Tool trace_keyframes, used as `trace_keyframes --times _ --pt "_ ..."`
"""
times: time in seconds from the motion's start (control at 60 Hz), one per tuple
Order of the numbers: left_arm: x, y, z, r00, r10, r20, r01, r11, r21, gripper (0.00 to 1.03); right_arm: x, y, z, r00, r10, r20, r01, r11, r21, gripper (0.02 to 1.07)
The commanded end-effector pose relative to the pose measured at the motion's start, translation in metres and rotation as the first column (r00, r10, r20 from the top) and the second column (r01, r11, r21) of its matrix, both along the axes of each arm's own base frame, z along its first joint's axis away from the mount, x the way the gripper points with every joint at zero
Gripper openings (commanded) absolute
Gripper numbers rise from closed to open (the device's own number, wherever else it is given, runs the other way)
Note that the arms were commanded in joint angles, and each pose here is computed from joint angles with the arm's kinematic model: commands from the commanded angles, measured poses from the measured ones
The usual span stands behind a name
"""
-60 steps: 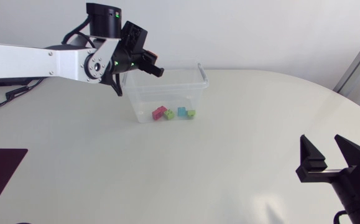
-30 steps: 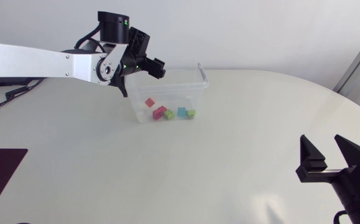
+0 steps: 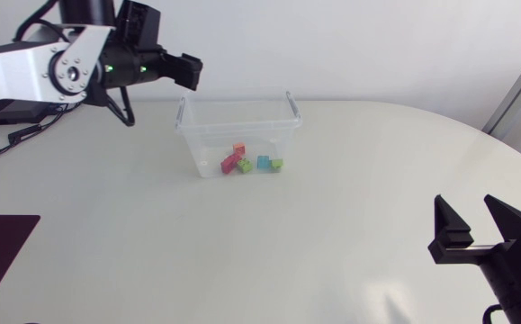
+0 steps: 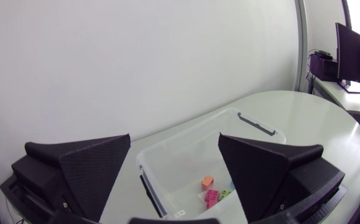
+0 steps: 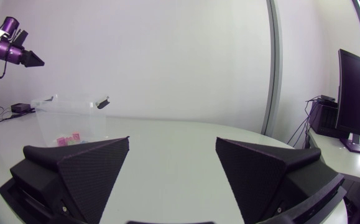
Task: Place the duplo bricks in the container
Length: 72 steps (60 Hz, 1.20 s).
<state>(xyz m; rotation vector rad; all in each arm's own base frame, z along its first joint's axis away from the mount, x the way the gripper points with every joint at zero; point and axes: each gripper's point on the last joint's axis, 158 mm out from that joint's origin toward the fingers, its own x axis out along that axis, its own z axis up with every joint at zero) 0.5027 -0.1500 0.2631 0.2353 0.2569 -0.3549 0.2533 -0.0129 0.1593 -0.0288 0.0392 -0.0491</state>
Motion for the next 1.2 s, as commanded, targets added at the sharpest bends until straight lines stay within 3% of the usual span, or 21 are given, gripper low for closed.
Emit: trace_keyframes --times 0.0,0.2,0.45,0.717,1.183 --pt "-0.018 0.018 0.002 1.000 0.019 -0.004 -0.020 0.999 -0.029 1.00 0.000 -0.001 -0.011 1.000 -0.003 -0.022 0.002 1.000 -0.015 1.03" --pt "-0.052 0.076 0.026 0.989 0.127 0.069 -0.123 0.991 -0.061 1.00 0.000 -0.001 -0.011 1.000 -0.003 -0.022 0.002 1.000 -0.015 1.03" --pt "-0.106 0.130 0.018 0.965 0.236 0.117 -0.225 0.969 -0.099 1.00 0.000 -0.001 -0.011 1.000 -0.003 -0.024 0.002 1.000 -0.015 1.03" --pt "-0.171 0.151 0.010 0.926 0.303 0.224 -0.273 0.949 -0.156 1.00 0.000 -0.001 -0.011 1.000 -0.003 -0.024 0.002 1.000 -0.015 1.03" --pt "-0.216 0.153 -0.030 0.915 0.331 0.231 -0.293 0.938 -0.183 1.00 0.001 0.001 -0.011 1.000 0.005 -0.021 -0.005 1.000 -0.007 1.03"
